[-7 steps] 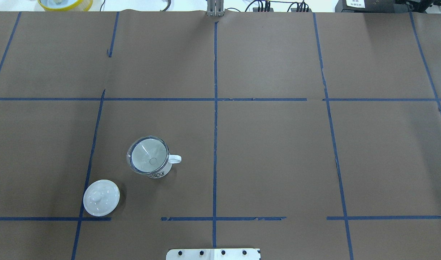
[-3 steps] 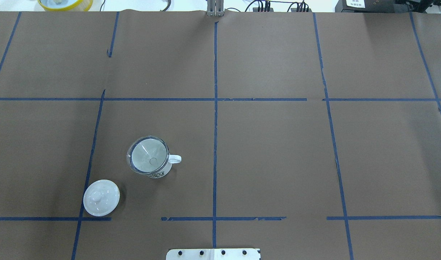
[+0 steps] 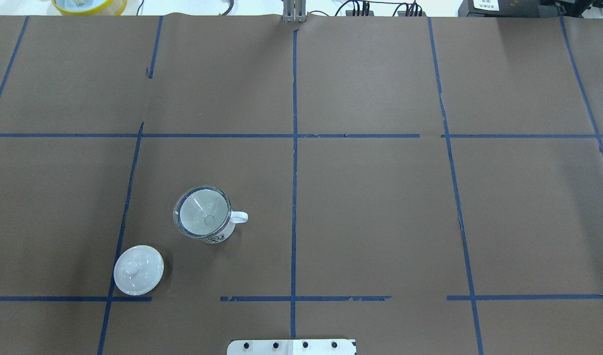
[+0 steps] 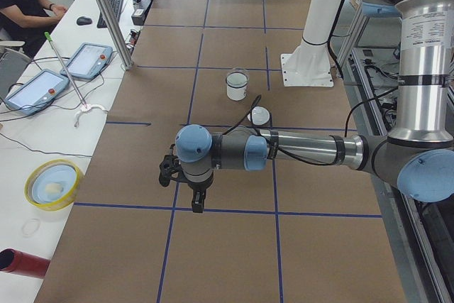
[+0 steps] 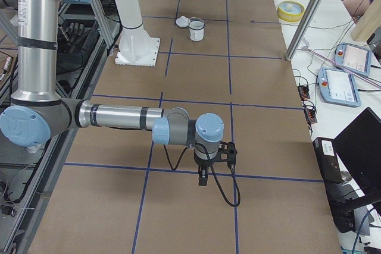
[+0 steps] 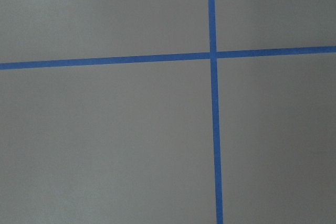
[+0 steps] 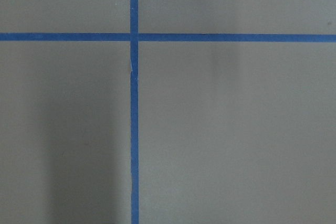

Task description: Remove funnel from cup

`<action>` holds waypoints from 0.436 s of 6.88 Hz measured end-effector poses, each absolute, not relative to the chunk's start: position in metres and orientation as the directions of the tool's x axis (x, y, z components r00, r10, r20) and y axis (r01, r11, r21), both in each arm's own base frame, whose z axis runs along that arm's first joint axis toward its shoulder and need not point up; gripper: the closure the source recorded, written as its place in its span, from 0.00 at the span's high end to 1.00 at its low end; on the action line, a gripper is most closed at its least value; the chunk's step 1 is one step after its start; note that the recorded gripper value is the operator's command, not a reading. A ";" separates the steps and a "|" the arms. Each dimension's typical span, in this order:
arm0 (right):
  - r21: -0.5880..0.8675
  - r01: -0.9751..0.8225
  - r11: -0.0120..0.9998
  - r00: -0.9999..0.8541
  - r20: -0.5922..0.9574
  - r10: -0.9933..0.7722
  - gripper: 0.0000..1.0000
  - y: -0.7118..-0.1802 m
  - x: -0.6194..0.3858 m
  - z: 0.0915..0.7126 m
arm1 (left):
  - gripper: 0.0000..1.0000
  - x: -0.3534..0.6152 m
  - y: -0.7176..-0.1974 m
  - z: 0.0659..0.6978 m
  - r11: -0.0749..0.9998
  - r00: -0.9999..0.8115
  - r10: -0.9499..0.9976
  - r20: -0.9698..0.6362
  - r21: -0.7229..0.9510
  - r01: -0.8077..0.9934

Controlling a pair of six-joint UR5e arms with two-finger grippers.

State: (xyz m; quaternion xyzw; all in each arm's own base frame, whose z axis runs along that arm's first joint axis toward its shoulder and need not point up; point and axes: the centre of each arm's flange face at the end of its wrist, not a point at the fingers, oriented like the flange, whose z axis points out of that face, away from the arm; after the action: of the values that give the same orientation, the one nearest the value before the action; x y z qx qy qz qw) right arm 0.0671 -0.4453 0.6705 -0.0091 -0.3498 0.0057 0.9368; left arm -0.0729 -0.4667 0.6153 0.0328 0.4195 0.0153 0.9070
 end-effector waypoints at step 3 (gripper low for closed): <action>-0.021 -0.004 1.000 0.755 0.655 0.017 1.00 -0.445 0.067 0.670 | 1.00 -0.035 -0.484 0.580 0.999 0.642 -0.035 -0.766 -0.003 0.051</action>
State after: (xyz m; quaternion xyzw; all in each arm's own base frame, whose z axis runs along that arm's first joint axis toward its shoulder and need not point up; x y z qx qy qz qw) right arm 0.0672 -0.4454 0.6704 -0.0090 -0.3498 0.0057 0.9368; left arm -0.0353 -0.4843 0.5797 0.0094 0.4226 -0.0240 0.9060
